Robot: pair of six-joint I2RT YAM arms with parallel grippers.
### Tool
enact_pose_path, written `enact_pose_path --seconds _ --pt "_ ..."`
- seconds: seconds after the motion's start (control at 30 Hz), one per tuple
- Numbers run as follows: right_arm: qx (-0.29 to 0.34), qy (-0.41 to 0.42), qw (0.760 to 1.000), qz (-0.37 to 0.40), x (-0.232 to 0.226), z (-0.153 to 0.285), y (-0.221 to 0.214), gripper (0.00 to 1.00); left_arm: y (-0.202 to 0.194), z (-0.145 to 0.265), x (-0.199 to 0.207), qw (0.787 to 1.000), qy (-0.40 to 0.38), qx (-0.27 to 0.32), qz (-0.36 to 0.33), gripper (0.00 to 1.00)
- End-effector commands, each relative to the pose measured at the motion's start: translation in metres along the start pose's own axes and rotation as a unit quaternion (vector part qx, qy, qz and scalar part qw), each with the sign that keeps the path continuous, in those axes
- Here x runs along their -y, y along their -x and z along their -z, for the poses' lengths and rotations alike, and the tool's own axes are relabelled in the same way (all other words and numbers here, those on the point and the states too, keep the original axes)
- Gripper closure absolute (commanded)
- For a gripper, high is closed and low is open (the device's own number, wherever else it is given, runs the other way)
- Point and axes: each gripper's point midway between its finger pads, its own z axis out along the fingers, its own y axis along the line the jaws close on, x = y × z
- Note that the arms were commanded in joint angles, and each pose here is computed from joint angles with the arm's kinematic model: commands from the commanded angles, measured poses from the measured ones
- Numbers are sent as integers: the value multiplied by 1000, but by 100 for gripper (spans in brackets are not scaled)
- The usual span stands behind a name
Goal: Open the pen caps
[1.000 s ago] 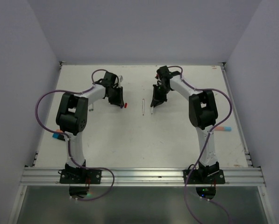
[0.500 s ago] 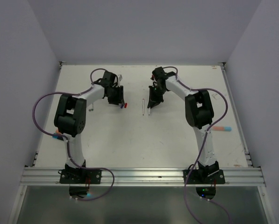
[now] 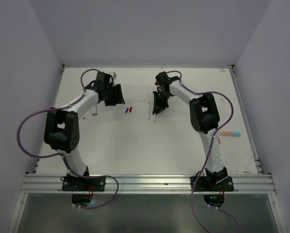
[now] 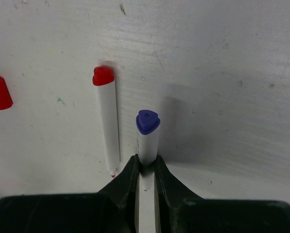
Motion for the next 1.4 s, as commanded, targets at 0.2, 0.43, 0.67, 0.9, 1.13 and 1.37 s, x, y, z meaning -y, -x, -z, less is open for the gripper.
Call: enact_pose_path --seconds 0.2,0.43,0.67,0.9,1.13,1.37 --pt "35 5 999 19 -7 2 22 72 13 32 -19 998 40 45 35 41" --pt "44 24 999 19 -16 7 27 60 11 41 -35 995 78 49 49 40" --pt "88 30 995 23 -25 48 41 52 25 44 -73 986 146 61 58 40" --pt "96 34 994 36 -30 84 34 49 41 40 -125 969 231 64 60 42" --pt "94 19 994 50 -19 103 11 49 52 31 -154 961 259 62 70 46" --pt "99 18 993 55 -17 119 -2 50 43 8 -168 961 265 36 68 51"
